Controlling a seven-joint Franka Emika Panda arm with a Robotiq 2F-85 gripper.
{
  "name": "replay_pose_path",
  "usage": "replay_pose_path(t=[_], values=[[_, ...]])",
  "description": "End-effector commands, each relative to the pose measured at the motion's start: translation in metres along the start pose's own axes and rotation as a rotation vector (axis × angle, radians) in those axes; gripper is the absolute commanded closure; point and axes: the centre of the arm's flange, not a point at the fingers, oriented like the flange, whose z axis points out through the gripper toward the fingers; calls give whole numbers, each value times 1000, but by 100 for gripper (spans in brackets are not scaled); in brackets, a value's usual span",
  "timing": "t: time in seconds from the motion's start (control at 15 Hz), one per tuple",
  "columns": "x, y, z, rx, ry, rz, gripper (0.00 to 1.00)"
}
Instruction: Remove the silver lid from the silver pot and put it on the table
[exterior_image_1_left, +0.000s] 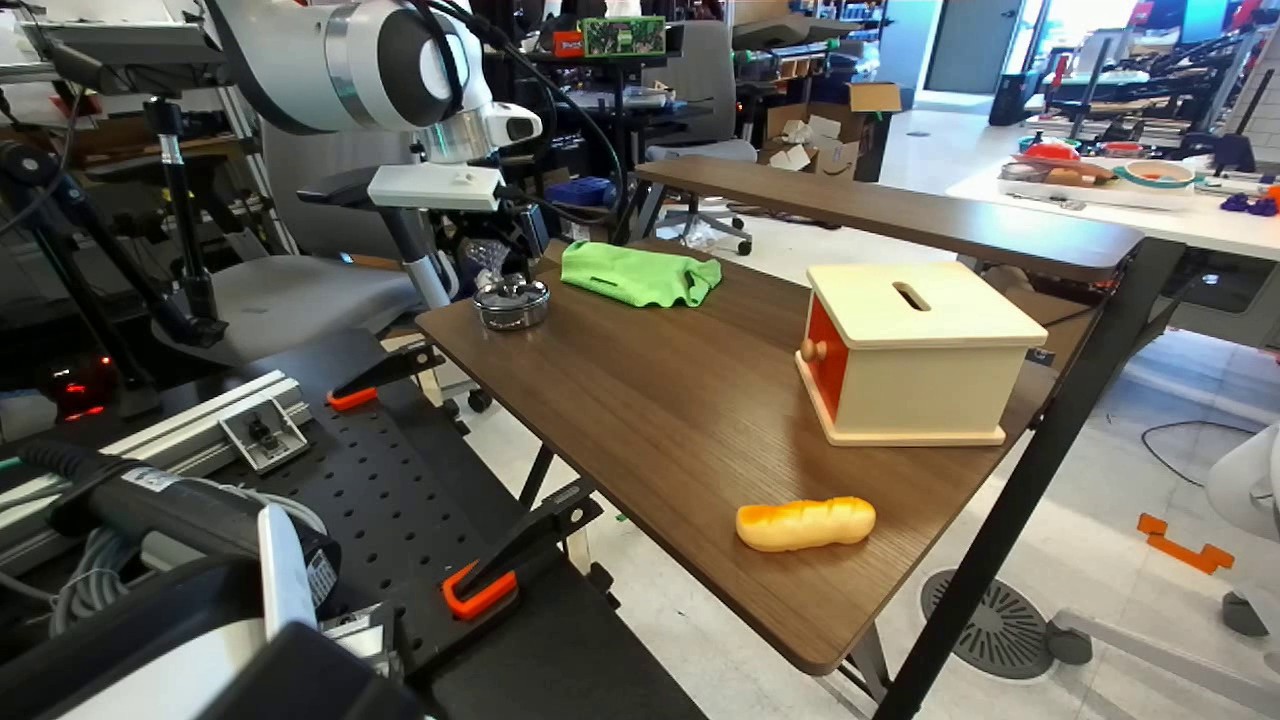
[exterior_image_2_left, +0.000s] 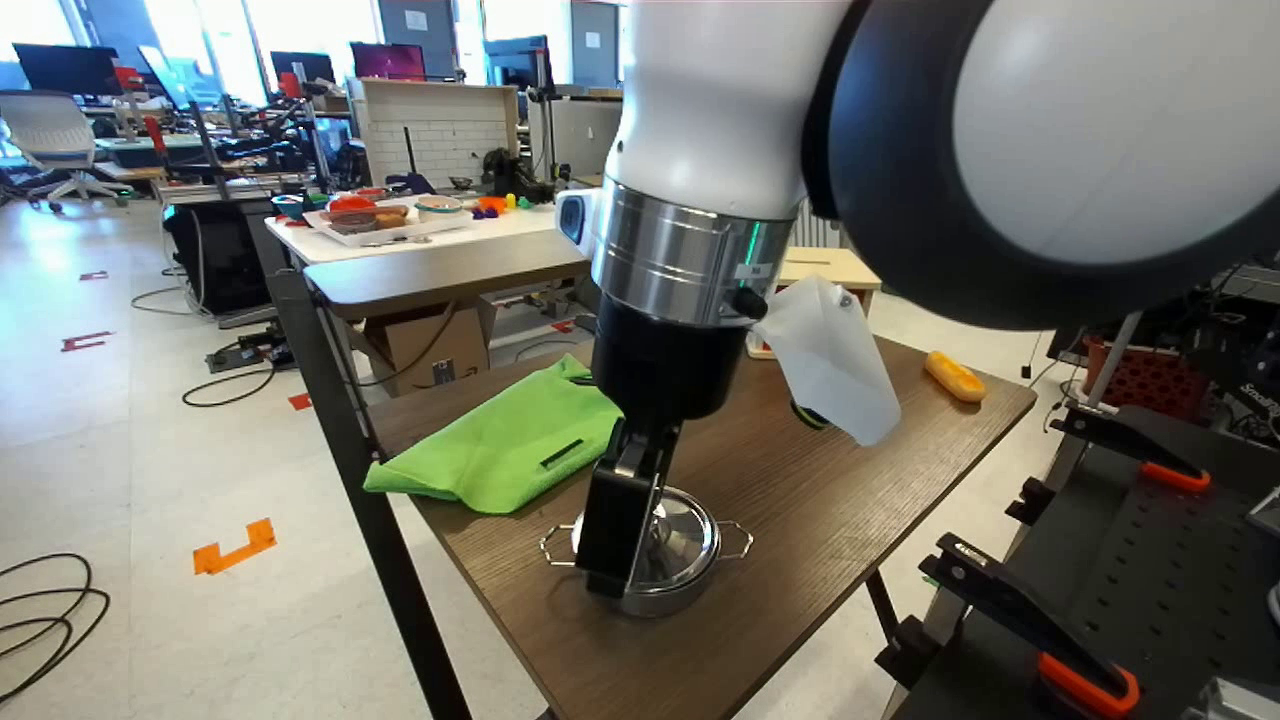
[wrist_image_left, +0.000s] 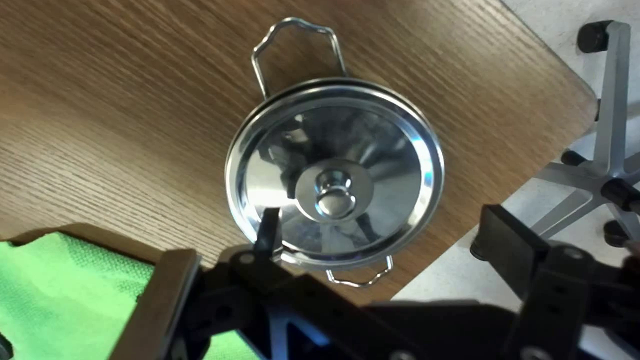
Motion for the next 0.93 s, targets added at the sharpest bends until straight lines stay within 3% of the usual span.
replay_pose_path(t=[0.0, 0.07, 0.13, 0.27, 0.87], values=[[9, 8, 2, 0, -7, 1, 0], [9, 10, 1, -3, -6, 8, 4], [8, 11, 2, -1, -9, 17, 21], [7, 14, 3, -3, -10, 29, 31], [3, 19, 3, 14, -11, 40, 99]])
